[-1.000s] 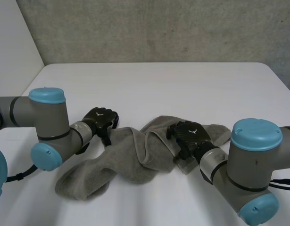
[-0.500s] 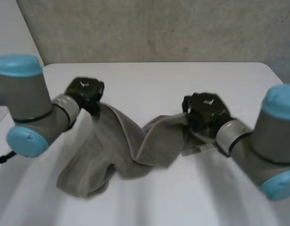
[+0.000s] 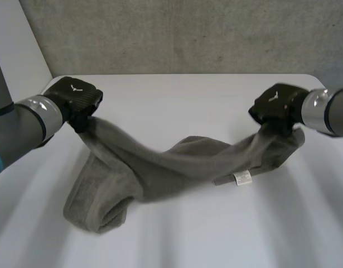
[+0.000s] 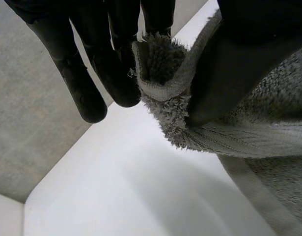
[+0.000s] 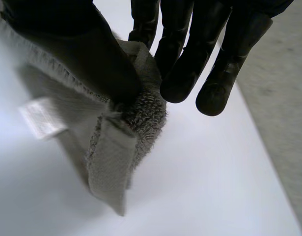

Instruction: Fold the towel.

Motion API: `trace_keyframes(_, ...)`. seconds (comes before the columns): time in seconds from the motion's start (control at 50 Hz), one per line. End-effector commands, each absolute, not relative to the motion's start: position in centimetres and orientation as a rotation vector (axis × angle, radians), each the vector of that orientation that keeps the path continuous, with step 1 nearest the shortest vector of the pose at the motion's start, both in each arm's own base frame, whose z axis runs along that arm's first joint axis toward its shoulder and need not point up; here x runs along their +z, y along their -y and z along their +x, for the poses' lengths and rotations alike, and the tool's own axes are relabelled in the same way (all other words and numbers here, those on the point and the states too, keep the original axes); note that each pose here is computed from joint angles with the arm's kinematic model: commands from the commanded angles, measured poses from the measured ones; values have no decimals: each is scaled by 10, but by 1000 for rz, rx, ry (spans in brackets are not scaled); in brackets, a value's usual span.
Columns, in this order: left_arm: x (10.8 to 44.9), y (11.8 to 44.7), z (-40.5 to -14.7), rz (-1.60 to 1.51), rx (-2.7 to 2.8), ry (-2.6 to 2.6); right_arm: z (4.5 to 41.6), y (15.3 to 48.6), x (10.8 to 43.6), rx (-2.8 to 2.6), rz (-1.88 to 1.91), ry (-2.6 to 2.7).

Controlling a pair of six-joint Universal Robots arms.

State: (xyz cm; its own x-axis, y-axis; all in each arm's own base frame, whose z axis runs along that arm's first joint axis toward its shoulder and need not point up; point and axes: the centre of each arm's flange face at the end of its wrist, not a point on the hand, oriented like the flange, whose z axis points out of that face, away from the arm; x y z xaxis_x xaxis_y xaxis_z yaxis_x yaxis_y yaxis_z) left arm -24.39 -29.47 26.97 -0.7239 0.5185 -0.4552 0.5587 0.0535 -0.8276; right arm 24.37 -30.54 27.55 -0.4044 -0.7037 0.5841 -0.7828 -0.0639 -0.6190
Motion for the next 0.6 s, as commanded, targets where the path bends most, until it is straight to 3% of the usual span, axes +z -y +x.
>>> trace_keyframes(0.02,267,330,-245,1077,-1797,-2201,257,339,285,1595,1531,2000)
trace_keyframes(0.18,270,378,-257,969,-1900,-2073,289,381,287,1840,1429,1752)
trace_keyframes(0.24,288,403,-265,902,-2045,-1906,297,406,315,2046,1237,1507)
trace_keyframes(0.26,308,414,-269,845,-2152,-1767,302,413,338,2164,1117,1348)
trace_keyframes(0.28,308,414,-269,844,-2153,-1766,302,413,338,2166,1116,1347)
trace_keyframes(0.32,363,425,-276,667,-2392,-1415,307,413,400,2399,842,989)
trace_keyframes(0.34,364,425,-276,665,-2394,-1413,307,413,400,2400,841,987)
trace_keyframes(0.38,416,425,-274,404,-2593,-1068,301,406,447,2572,614,713)
trace_keyframes(0.42,436,421,-270,277,-2664,-929,297,404,458,2637,556,657)
trace_keyframes(0.5,460,412,-266,136,-2750,-736,288,409,465,2719,534,649)
trace_keyframes(0.6,428,415,-276,214,-2750,-885,291,419,439,2716,694,804)
